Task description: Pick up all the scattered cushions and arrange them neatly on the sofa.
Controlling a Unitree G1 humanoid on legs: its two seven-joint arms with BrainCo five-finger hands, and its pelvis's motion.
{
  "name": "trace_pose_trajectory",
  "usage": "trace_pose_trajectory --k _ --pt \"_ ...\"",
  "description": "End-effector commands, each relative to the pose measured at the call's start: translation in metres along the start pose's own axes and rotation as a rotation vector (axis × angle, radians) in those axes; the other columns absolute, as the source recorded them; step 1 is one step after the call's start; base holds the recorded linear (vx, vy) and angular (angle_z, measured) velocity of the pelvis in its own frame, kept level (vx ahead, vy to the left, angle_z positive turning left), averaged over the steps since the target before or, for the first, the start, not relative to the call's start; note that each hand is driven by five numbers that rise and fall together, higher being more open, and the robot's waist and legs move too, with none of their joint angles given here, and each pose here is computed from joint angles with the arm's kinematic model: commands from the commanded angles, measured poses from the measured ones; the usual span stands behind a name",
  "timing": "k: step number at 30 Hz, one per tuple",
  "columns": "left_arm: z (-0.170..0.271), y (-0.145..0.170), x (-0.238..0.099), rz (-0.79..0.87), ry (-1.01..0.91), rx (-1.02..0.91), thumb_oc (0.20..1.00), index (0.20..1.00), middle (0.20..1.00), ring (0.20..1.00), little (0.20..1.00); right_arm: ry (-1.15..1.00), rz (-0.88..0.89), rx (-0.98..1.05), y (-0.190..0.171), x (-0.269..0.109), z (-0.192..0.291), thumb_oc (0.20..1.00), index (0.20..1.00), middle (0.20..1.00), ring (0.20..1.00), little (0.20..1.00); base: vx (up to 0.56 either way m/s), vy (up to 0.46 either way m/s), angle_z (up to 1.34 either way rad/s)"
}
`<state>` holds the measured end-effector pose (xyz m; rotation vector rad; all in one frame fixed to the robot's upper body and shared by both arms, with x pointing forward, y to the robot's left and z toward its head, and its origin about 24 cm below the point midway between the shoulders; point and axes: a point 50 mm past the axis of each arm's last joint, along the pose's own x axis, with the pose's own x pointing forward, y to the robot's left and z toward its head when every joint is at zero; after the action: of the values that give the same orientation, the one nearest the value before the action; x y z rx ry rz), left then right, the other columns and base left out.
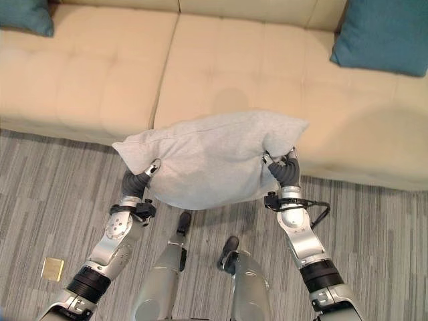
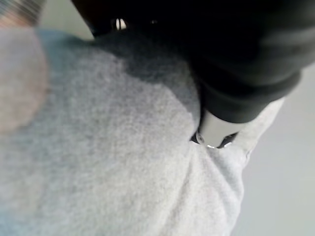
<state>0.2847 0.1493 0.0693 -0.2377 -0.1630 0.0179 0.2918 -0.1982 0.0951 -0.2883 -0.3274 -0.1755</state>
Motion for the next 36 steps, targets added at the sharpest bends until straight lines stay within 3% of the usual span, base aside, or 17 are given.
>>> trace_pose_trajectory --k 1,12,36 --pt "0.029 -0.025 0.002 -0.161 -0.165 -0.040 0.200 0.200 0.200 0.200 0.200 -0.170 0.051 0.079 0.011 0.008 0.034 0.200 0.200 0.200 0.200 0.200 0.21 0.185 -0.31" --pt "0.011 -0.028 -0.014 -0.233 -0.082 0.013 0.200 0.200 0.200 0.200 0.200 -0.096 0.084 0.065 0.011 -0.004 0.019 0.200 0.200 0.200 0.200 0.200 0.23 0.173 -0.19" --pt "-0.001 -0.029 -0.015 -0.204 -0.022 0.013 0.200 0.200 0.200 0.200 0.200 -0.007 0.020 0.025 -0.018 -0.015 0.001 0.200 0.200 0.200 0.200 0.200 0.21 -0.049 0.32"
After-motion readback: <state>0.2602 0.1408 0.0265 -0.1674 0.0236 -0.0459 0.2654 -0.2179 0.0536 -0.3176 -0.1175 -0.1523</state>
